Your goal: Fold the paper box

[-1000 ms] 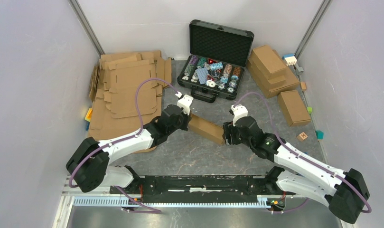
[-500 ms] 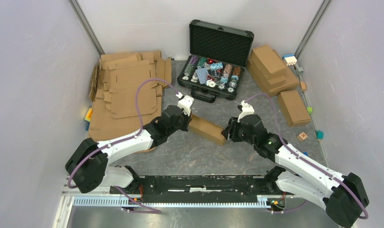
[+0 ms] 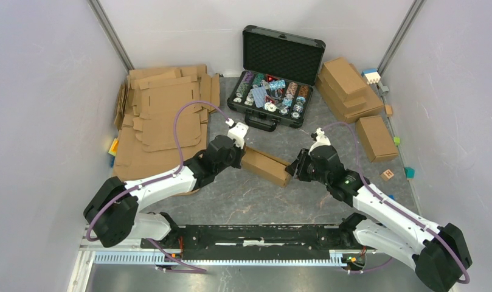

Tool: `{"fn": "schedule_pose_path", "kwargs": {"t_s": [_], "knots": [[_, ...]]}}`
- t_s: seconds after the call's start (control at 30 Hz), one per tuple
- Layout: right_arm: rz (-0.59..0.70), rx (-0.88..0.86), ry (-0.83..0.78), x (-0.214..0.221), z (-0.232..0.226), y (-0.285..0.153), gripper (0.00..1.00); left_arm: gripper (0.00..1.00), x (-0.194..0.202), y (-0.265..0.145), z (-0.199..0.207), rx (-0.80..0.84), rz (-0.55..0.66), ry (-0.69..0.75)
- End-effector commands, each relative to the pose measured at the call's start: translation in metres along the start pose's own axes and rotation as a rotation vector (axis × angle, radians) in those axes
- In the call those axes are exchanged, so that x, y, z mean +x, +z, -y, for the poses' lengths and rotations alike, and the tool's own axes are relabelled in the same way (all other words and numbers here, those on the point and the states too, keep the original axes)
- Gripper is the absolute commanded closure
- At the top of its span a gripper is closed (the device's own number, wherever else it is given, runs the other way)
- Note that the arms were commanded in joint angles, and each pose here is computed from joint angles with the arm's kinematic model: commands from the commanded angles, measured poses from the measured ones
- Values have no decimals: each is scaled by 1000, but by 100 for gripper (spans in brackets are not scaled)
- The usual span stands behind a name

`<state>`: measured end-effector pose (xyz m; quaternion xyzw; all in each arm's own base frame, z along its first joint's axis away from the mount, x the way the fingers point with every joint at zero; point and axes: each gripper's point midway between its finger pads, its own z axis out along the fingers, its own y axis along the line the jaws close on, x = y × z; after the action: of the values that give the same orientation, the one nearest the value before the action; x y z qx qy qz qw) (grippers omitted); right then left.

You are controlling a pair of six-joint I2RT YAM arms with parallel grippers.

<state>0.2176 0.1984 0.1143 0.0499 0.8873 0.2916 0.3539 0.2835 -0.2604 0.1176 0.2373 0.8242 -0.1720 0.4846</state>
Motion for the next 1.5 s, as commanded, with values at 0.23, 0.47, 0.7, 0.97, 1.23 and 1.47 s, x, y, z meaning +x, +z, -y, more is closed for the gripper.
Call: {"fn": "schedule_pose_path", "kwargs": {"t_s": [0.23, 0.47, 0.7, 0.97, 1.23, 1.47], "knots": [[-44, 18, 82, 1, -6, -4, 66, 98, -7, -1, 12, 33, 21, -14], [-39, 105, 84, 0, 8, -9, 65, 98, -6, 0, 12, 31, 18, -11], [-28, 105, 52, -4, 8, -12, 52, 98, -6, 0, 11, 26, 18, -11], [-24, 17, -81, -14, -10, -23, 32, 98, -5, 1, 12, 27, 14, -7], [-18, -48, -212, -27, -27, -34, 5, 98, -6, 0, 13, 29, 17, -5], [86, -124, -387, -59, -49, -43, 9, 98, -5, 0, 13, 29, 15, -3]]}}
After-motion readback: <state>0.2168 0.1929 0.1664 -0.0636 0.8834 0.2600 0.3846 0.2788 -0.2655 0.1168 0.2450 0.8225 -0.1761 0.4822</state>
